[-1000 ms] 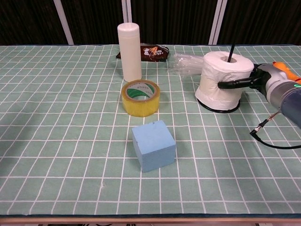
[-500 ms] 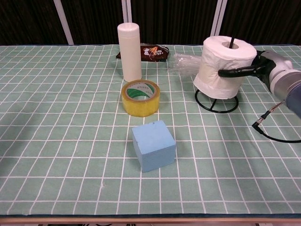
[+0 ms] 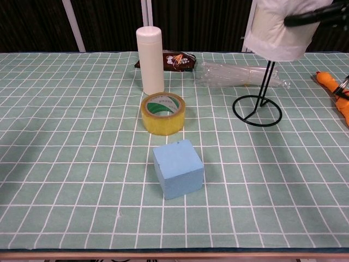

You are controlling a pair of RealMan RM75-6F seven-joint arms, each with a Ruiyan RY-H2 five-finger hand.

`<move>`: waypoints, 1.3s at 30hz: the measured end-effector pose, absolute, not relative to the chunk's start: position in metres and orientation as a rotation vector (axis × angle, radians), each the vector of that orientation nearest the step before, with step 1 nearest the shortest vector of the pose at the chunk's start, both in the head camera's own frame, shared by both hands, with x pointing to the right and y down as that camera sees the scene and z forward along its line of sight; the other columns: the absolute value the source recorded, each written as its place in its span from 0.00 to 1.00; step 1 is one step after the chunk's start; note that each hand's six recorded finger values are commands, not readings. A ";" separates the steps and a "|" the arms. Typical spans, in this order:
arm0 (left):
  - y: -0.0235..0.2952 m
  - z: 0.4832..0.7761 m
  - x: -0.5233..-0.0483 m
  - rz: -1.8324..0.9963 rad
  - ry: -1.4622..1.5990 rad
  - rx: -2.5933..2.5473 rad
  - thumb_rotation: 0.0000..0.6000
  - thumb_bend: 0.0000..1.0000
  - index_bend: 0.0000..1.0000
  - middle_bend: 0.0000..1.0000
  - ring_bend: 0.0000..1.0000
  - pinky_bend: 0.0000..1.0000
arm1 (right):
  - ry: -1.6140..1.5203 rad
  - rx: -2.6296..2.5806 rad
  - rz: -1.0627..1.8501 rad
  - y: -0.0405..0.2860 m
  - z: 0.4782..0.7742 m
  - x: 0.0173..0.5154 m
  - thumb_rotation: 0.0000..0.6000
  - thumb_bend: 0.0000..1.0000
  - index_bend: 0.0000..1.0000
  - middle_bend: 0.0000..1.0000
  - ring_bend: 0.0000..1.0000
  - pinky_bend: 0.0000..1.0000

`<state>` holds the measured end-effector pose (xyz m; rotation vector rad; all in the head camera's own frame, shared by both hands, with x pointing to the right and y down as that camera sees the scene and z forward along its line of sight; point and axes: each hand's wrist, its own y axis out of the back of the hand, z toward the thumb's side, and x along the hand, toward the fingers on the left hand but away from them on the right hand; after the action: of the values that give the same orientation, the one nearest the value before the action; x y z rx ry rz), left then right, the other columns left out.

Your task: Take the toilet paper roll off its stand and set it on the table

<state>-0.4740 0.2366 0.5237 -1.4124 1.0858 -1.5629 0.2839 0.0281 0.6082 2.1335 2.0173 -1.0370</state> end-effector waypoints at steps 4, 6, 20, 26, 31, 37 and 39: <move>0.237 0.524 -0.473 -1.563 1.081 -1.414 1.00 0.07 0.15 0.04 0.00 0.00 | 2.065 2.161 -1.039 0.006 0.565 0.300 1.00 0.00 0.46 0.38 0.12 0.00; 0.237 0.525 -0.472 -1.563 1.077 -1.417 1.00 0.07 0.15 0.04 0.00 0.00 | 2.104 2.174 -1.042 -0.007 0.540 0.309 1.00 0.00 0.46 0.38 0.12 0.00; 0.238 0.526 -0.469 -1.559 1.068 -1.422 1.00 0.07 0.15 0.04 0.00 0.00 | 2.333 2.123 -1.134 -0.051 0.425 0.374 1.00 0.00 0.46 0.38 0.12 0.00; 0.239 0.527 -0.468 -1.557 1.065 -1.426 1.00 0.07 0.15 0.04 0.00 0.00 | 2.277 2.099 -1.237 -0.030 0.438 0.397 1.00 0.00 0.46 0.38 0.12 0.00; 0.239 0.527 -0.467 -1.557 1.064 -1.431 1.00 0.07 0.15 0.04 0.00 0.00 | 2.164 2.129 -1.309 0.003 0.460 0.404 1.00 0.00 0.46 0.38 0.12 0.00; 0.239 0.527 -0.467 -1.555 1.061 -1.432 1.00 0.07 0.14 0.04 0.00 0.00 | 2.007 2.175 -1.300 0.050 0.491 0.400 1.00 0.00 0.46 0.38 0.12 0.00; 0.239 0.527 -0.467 -1.555 1.063 -1.431 1.00 0.07 0.14 0.04 0.00 0.00 | 1.956 2.188 -1.284 0.067 0.503 0.397 1.00 0.00 0.46 0.38 0.12 0.00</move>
<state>-0.4670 0.2386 0.5274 -1.4313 1.0627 -1.5549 0.3969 0.0666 0.5026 2.1884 1.9562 -1.2842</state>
